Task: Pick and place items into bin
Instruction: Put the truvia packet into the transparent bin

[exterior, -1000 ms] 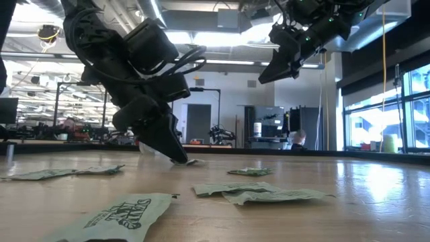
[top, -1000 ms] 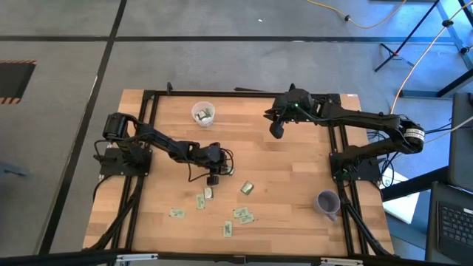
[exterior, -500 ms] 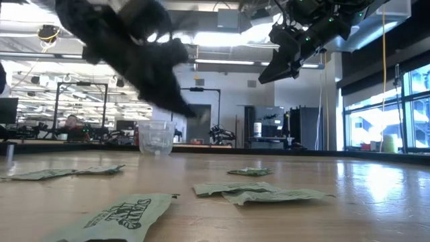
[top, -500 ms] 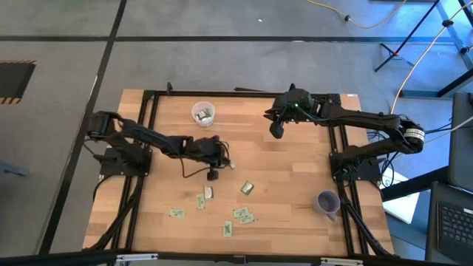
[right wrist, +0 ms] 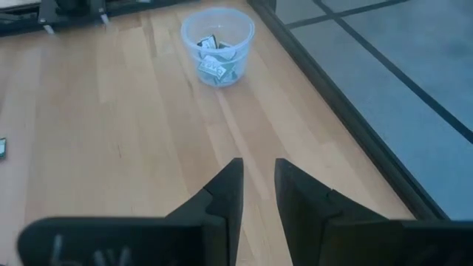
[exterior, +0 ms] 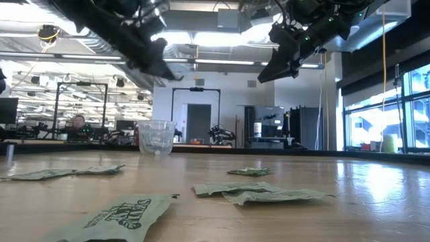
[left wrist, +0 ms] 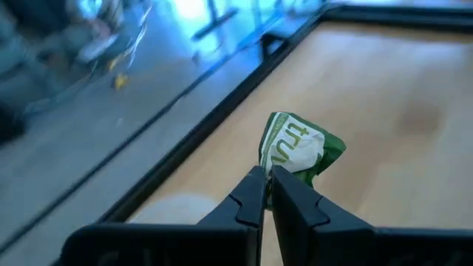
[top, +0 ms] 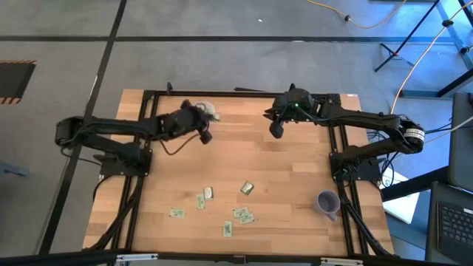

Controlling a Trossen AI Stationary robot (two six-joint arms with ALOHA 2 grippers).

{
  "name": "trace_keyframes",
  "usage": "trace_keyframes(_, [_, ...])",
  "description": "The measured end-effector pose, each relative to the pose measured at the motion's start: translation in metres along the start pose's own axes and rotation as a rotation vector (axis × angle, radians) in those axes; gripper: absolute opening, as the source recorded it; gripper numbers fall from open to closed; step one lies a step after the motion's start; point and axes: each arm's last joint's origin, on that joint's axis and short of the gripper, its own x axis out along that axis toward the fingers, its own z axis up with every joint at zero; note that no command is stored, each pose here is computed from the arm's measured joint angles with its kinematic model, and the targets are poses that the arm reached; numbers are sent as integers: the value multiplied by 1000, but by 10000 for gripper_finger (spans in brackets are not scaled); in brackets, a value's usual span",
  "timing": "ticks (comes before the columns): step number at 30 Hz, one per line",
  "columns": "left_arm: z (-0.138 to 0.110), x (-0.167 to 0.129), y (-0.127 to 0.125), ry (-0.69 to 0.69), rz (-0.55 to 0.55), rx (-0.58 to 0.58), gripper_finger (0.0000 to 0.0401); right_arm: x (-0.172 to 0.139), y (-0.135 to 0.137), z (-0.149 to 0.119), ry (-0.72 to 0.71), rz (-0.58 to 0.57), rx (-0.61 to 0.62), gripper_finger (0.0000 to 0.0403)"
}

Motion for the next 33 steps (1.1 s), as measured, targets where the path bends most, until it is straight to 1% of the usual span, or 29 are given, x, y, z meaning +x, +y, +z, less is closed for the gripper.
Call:
trace_keyframes(3, [-8, 7, 14, 86, 66, -58, 17, 0, 0, 3, -28, 0, 0, 83])
trace_keyframes(6, [-17, 16, 25, 163, 123, -80, 17, 0, 0, 5, -48, -1, -1, 83])
trace_keyframes(11, [-25, 31, 36, 215, 180, -102, 17, 0, 0, 7, -68, 2, -1, 83])
trace_keyframes(19, [-42, 52, 44, 314, 230, -103, 18, 0, 0, 7, -68, 2, 0, 83])
trace_keyframes(22, [-47, 57, 44, 341, 216, -115, 23, 0, 0, 7, -67, 2, 0, 83])
trace_keyframes(25, [-48, 59, 43, 349, 195, -135, 35, 0, 0, 7, -67, 2, 0, 83])
trace_keyframes(29, [-47, 58, 43, 339, 198, -166, 52, 0, 0, 6, -67, 2, -1, 83])
trace_keyframes(31, [-43, 54, 44, 316, 195, -179, 57, 0, 0, 6, -67, 2, -2, 83])
trace_keyframes(33, [-35, 48, 46, 264, 193, -220, 60, 0, 0, 6, -67, 2, -2, 83])
